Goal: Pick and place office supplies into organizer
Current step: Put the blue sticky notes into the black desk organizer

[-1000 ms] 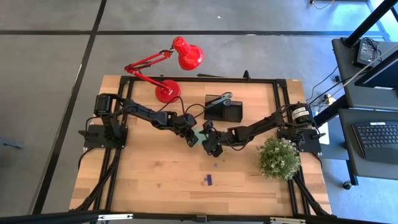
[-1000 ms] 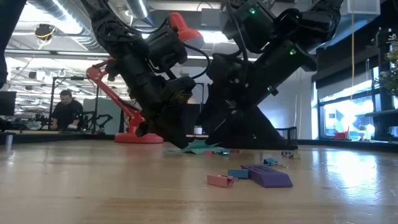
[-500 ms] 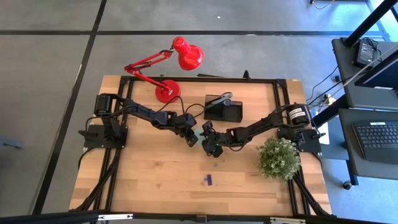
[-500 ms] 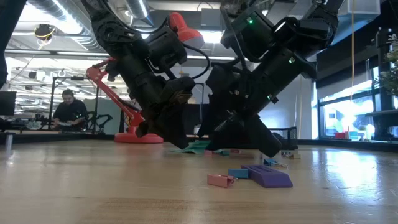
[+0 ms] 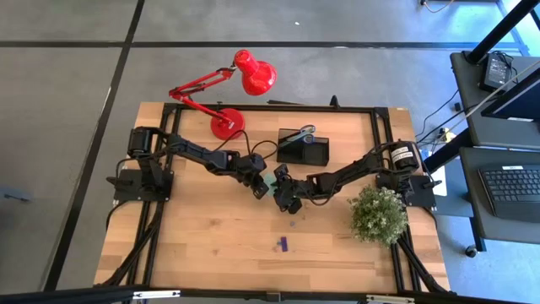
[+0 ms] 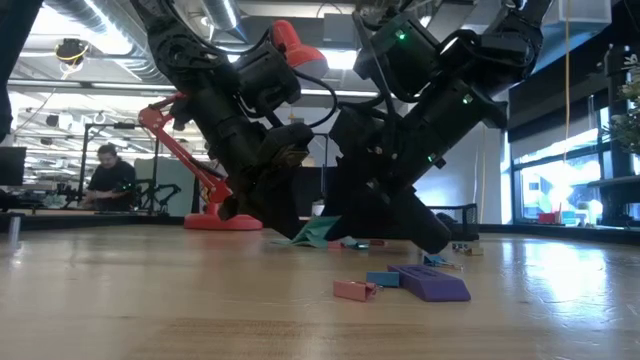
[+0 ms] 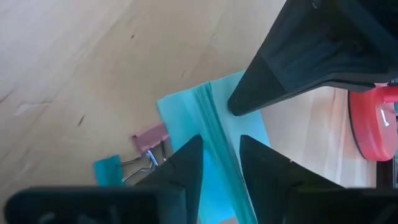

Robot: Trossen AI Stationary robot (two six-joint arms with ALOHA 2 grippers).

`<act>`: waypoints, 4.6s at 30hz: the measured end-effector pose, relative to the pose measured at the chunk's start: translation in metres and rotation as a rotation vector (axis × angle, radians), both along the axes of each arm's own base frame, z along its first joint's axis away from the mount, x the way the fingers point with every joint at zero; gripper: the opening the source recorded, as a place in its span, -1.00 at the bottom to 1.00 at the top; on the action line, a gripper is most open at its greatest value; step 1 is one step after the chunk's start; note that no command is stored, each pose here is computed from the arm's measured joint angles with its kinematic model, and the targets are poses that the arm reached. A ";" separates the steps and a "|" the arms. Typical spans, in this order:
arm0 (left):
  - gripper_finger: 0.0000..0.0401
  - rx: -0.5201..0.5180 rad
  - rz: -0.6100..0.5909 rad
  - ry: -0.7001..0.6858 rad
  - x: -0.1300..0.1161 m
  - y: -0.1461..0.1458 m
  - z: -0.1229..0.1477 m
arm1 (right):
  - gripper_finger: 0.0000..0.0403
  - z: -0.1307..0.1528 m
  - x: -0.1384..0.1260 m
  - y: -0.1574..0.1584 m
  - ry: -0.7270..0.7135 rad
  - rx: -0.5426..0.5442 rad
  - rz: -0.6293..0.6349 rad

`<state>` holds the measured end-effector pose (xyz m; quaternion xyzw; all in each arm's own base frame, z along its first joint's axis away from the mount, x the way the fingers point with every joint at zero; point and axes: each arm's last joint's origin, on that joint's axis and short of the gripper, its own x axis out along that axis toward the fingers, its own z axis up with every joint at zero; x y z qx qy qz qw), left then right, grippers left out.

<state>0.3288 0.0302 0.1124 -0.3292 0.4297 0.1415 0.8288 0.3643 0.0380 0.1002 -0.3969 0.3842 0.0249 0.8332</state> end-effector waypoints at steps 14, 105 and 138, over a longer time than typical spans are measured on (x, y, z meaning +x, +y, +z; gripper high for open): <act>-0.99 -0.030 -0.021 -0.005 0.000 -0.001 0.000 | -0.43 0.000 0.001 0.000 -0.011 0.010 0.002; -0.98 0.044 -0.083 -0.054 0.003 0.006 0.002 | -0.97 0.001 -0.002 0.020 -0.022 -0.074 0.016; -0.55 -0.048 -0.115 -0.167 -0.011 0.033 0.043 | -0.97 0.001 -0.003 0.020 -0.020 -0.093 -0.003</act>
